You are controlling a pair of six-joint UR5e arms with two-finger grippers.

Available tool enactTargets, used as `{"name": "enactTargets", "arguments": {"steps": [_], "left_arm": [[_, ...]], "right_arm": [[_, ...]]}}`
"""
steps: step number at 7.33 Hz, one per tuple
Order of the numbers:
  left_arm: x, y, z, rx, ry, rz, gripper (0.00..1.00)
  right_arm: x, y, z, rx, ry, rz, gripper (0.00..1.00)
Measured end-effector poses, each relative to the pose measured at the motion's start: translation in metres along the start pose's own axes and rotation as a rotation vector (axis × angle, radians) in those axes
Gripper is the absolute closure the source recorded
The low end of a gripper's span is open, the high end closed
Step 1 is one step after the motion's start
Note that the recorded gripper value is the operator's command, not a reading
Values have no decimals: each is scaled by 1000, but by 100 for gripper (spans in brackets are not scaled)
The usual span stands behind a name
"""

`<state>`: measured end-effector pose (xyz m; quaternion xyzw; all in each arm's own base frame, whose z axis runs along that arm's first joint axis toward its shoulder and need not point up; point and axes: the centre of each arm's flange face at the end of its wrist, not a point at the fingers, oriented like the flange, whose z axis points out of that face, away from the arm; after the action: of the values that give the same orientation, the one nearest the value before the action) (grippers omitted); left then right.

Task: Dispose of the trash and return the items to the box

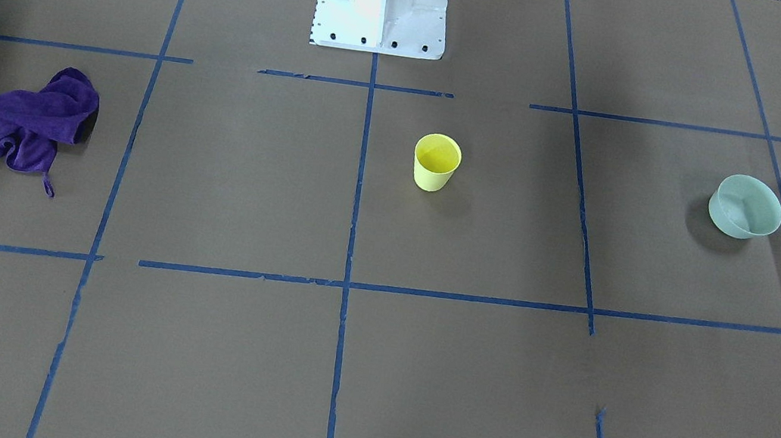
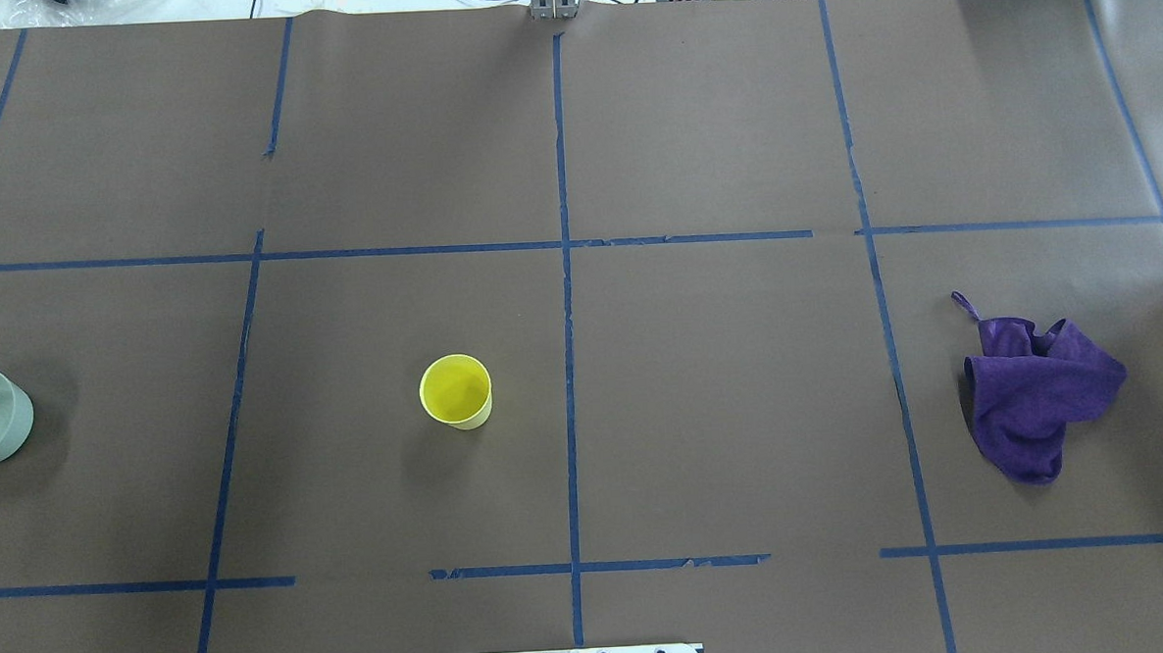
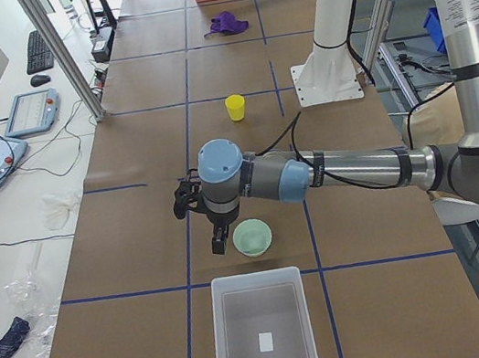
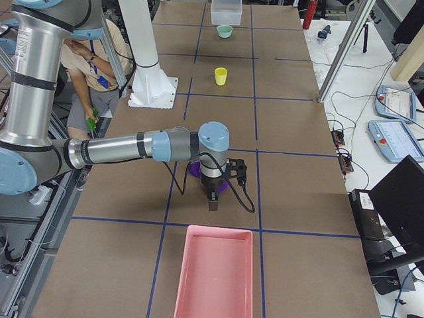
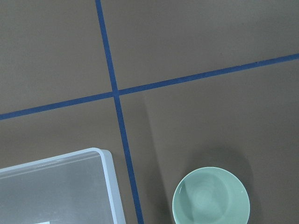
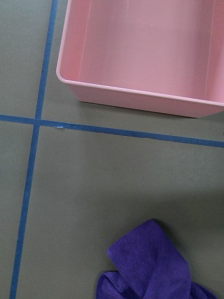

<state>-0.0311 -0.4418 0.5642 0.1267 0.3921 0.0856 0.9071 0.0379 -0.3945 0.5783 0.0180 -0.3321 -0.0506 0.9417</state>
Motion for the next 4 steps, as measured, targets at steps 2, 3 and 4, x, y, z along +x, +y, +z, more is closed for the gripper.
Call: {"name": "enactTargets", "arguments": {"steps": [2, 3, 4], "left_arm": [[27, -30, -10, 75, 11, 111, 0], [50, -61, -14, 112, 24, 178, 0], [72, -89, -16, 142, 42, 240, 0]], "right_arm": [[-16, -9, -12, 28, -52, -23, 0], [-28, -22, -23, 54, -85, -43, 0], [-41, -37, -37, 86, -99, -71, 0]]}}
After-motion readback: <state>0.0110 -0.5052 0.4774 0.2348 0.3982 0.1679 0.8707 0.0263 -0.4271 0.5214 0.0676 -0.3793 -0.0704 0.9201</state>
